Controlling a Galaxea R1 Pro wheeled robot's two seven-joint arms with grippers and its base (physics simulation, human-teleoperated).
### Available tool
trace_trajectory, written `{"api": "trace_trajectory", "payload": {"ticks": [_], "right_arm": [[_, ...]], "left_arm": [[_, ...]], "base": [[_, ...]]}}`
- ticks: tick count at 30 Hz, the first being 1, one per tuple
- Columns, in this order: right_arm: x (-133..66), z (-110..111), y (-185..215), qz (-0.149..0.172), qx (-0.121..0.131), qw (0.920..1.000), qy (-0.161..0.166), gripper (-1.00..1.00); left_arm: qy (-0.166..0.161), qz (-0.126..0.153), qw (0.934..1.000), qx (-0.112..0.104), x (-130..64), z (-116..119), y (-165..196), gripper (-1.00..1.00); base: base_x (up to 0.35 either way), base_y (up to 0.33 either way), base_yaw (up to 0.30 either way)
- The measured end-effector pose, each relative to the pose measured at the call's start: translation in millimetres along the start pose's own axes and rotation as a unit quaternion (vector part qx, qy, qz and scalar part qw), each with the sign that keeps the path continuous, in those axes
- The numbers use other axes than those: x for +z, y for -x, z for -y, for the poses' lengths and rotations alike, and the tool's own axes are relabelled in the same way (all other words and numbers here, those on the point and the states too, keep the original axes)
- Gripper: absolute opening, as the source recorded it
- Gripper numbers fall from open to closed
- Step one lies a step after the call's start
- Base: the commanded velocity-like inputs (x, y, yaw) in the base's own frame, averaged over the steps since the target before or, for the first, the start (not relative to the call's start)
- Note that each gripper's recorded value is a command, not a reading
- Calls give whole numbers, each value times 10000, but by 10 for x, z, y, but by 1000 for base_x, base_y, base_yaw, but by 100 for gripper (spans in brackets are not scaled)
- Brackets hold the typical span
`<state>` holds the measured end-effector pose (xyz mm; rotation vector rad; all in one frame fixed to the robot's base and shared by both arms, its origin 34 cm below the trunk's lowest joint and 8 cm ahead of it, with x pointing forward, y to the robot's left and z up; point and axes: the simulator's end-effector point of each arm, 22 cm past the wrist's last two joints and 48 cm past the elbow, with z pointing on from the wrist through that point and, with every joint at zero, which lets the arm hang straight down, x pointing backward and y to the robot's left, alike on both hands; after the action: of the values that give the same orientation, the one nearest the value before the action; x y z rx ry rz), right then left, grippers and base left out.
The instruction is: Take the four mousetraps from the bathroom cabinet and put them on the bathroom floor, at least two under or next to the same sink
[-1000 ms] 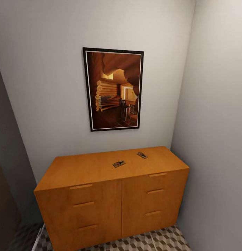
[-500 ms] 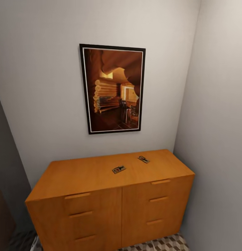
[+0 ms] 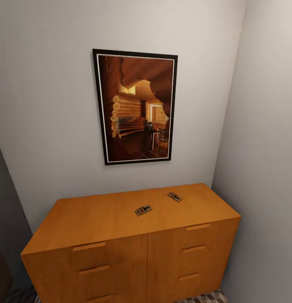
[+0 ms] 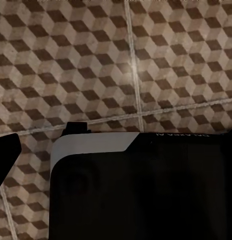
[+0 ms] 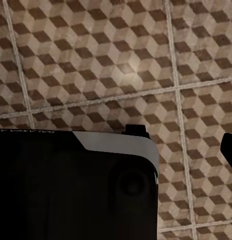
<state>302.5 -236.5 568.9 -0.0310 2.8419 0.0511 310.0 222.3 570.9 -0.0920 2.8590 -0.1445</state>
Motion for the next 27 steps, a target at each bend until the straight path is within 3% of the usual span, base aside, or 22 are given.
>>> {"api": "trace_trajectory", "payload": {"ticks": [27], "right_arm": [[0,0,1,1,0,10000,0,100]], "left_arm": [[-9,1,10000,5,1,14,0,100]], "base": [[4,0,0]]}}
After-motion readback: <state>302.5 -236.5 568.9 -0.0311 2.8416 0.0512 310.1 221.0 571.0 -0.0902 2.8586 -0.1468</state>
